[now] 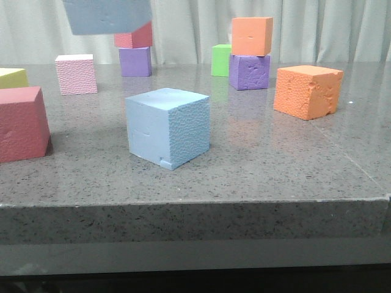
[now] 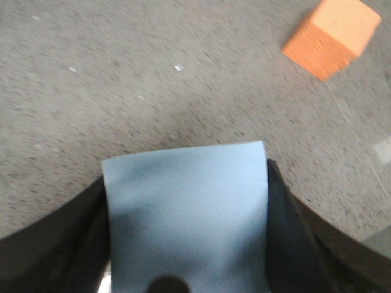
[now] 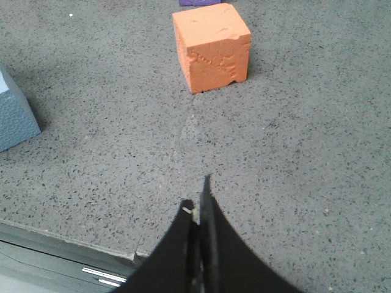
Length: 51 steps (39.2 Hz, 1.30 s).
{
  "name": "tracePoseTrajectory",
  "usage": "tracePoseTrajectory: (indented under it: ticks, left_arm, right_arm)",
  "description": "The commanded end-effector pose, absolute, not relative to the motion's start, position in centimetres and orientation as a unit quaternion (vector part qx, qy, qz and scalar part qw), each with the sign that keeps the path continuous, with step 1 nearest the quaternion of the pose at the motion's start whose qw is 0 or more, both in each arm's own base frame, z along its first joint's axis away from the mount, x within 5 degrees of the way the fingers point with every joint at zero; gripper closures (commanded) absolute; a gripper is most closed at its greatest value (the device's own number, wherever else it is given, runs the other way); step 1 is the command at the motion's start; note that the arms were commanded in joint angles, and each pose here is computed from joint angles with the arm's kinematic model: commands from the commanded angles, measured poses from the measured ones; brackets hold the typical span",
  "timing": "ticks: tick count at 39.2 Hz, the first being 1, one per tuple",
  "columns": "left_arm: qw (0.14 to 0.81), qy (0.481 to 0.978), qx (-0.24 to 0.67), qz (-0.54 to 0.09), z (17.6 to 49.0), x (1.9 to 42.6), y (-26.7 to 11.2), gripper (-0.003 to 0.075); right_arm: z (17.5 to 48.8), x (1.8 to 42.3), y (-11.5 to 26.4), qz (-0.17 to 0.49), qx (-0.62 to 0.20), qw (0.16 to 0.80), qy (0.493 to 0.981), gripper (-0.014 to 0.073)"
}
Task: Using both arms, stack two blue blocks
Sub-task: 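Place the held cube on top of the other light-blue cube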
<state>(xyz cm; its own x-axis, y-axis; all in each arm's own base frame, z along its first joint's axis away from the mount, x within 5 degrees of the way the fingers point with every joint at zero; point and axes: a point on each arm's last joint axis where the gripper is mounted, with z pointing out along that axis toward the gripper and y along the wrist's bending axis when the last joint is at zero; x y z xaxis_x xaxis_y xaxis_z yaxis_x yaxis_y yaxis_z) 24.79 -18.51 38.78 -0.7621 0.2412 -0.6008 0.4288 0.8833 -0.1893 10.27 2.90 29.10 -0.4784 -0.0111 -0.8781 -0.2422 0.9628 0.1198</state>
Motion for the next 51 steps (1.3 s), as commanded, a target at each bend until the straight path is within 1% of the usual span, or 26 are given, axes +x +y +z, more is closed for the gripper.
tracePoseTrajectory:
  ticks: [1, 6, 11, 25, 42, 46, 51]
  left_arm:
    - [0.332, 0.903, 0.194, -0.192, 40.6, 23.8, -19.3, 0.0367]
    - [0.325, 0.901, 0.201, -0.205, 40.1, 23.8, -20.4, 0.0367]
    - [0.301, 0.906, 0.194, -0.225, 39.3, 24.0, -21.3, 0.0367]
    - [0.256, 0.923, 0.194, -0.212, 36.8, 25.2, -22.5, 0.0367]
    - [0.247, 0.925, 0.199, -0.209, 36.5, 25.3, -22.6, 0.0356]
    - [0.248, 0.924, 0.205, -0.207, 36.5, 25.3, -22.6, 0.0301]
    - [0.248, 0.924, 0.206, -0.207, 36.5, 25.3, -22.6, 0.0185]
  right_arm:
    - [30.5, 10.6, 2.8, 0.110, -0.070, 0.547, 0.827, 0.0634]
    - [30.5, 10.6, 2.8, 0.110, -0.070, 0.547, 0.827, 0.0634]
    - [30.5, 10.6, 2.8, 0.111, -0.070, 0.547, 0.827, 0.0634]
    - [30.5, 10.6, 2.8, 0.111, -0.070, 0.547, 0.827, 0.0634]
    - [30.5, 10.6, 2.8, 0.111, -0.070, 0.545, 0.828, 0.0634]
    - [30.5, 10.6, 2.8, 0.111, -0.070, 0.545, 0.828, 0.0634]
    - [30.5, 10.6, 2.8, 0.111, -0.070, 0.545, 0.828, 0.0634]
